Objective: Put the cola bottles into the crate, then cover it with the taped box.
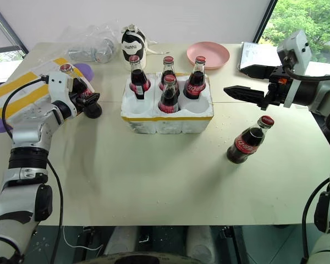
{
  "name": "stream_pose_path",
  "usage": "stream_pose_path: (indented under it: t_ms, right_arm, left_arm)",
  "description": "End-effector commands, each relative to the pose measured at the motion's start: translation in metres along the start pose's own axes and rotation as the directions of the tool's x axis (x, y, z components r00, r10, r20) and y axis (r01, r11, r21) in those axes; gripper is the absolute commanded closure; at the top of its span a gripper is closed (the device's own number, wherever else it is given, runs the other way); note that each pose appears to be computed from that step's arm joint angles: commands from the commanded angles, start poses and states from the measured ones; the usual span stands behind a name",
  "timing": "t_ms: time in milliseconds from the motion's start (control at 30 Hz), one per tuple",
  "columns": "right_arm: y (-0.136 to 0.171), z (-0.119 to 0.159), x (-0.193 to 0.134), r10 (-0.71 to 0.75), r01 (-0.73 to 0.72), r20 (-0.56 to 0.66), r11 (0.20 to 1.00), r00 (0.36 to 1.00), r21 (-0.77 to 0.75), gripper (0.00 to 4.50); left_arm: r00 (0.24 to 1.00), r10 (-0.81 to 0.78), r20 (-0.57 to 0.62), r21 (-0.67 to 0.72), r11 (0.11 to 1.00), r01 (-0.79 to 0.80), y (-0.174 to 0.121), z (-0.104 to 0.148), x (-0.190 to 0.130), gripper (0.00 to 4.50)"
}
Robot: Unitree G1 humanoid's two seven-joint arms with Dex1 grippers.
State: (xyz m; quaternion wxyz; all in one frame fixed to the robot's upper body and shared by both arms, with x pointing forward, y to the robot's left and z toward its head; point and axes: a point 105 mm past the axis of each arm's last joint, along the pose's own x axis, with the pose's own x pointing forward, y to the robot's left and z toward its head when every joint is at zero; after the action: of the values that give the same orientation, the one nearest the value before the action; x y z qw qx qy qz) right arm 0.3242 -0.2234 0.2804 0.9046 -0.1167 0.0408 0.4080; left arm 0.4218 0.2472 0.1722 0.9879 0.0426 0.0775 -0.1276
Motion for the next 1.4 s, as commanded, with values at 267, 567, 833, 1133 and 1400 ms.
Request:
stream_pose_path:
  t_ms: [267, 567, 833, 1133, 1400]
  right_arm:
    - [0.001, 0.014, -0.008, -0.022, 0.024, 0.047, 0.999, 0.999, -0.041, 0.0]
    - [0.001, 0.009, -0.011, -0.049, 0.051, 0.048, 0.998, 0.998, -0.03, 0.0]
    - [0.003, 0.004, -0.017, -0.078, 0.078, 0.05, 0.997, 0.996, -0.013, 0.0]
    - [0.002, 0.004, -0.017, -0.096, 0.096, 0.056, 0.995, 0.994, -0.005, 0.0]
    - [0.002, 0.005, -0.017, -0.081, 0.082, 0.048, 0.996, 0.996, -0.023, 0.0]
  left_arm:
    - [0.838, -0.504, 0.211, 0.128, 0.864, 0.487, -0.079, 0.147, -0.048, 1.68]
    - [0.667, -0.734, 0.13, 0.261, 0.674, 0.691, -0.138, 0.155, -0.059, 1.68]
    - [0.675, -0.736, 0.05, 0.269, 0.661, 0.7, -0.154, 0.124, -0.035, 1.68]
    - [0.683, -0.729, -0.051, 0.333, 0.632, 0.699, -0.163, 0.091, -0.018, 1.68]
    - [0.734, -0.663, -0.146, 0.381, 0.647, 0.66, -0.159, 0.055, -0.003, 1.68]
